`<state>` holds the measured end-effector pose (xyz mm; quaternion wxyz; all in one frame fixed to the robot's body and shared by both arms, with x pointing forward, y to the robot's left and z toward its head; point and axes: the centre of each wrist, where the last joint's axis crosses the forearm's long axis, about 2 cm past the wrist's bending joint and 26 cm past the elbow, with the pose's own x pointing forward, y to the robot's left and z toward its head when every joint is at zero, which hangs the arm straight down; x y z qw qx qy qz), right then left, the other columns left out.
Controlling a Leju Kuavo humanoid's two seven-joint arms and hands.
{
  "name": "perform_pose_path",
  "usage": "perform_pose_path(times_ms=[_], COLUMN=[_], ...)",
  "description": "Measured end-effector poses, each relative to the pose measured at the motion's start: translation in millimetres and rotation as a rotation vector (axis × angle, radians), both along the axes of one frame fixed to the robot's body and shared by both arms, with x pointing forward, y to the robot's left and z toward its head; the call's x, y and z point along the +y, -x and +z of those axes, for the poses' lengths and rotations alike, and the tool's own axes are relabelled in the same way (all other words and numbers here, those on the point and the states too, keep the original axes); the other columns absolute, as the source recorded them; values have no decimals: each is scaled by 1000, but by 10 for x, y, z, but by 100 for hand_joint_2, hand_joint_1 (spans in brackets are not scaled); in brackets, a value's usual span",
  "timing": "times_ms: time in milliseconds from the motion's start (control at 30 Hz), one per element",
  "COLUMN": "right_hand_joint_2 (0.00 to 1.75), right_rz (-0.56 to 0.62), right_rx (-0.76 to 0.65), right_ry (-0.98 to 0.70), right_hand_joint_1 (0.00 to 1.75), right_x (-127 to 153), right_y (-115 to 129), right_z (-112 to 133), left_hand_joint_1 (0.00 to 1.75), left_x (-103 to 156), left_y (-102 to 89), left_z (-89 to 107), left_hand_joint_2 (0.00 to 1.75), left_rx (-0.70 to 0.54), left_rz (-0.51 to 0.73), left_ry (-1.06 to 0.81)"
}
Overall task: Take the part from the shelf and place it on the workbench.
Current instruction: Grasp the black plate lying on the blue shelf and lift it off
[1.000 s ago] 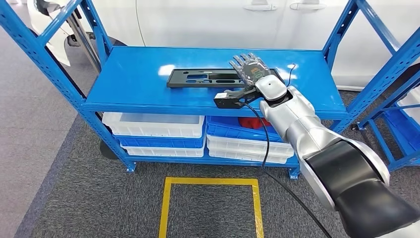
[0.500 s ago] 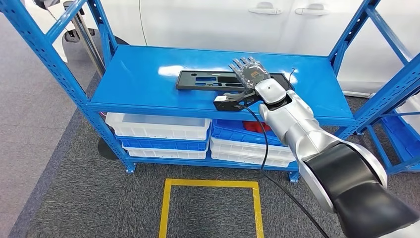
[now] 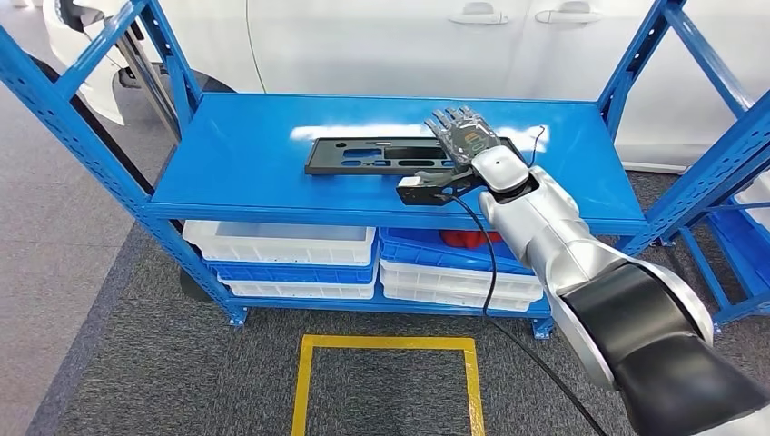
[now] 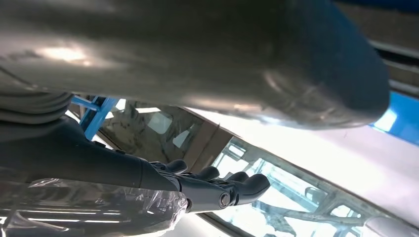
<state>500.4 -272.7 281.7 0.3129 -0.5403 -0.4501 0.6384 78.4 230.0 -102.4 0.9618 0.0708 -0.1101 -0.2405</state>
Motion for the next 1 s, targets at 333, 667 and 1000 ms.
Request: perform_pose_path(times_ms=[333, 667, 1000], right_hand_joint_2=[0, 0, 0], right_rz=[10, 49, 68], right_rx=[40, 120, 121], right_ry=[91, 123, 124], right_hand_joint_1=[0, 0, 0], right_x=[16, 38, 124], right_y=[21, 36, 43], right_z=[-80, -136, -143], left_hand_joint_1=[0, 0, 0], left_x=[0, -8, -7], left_y=[-10, -18, -1], left_z=[2, 4, 1], left_hand_joint_2=[0, 0, 0], left_rx=[3, 4, 7], left_rz=[-19, -21, -16], left_ry=[-4, -2, -4])
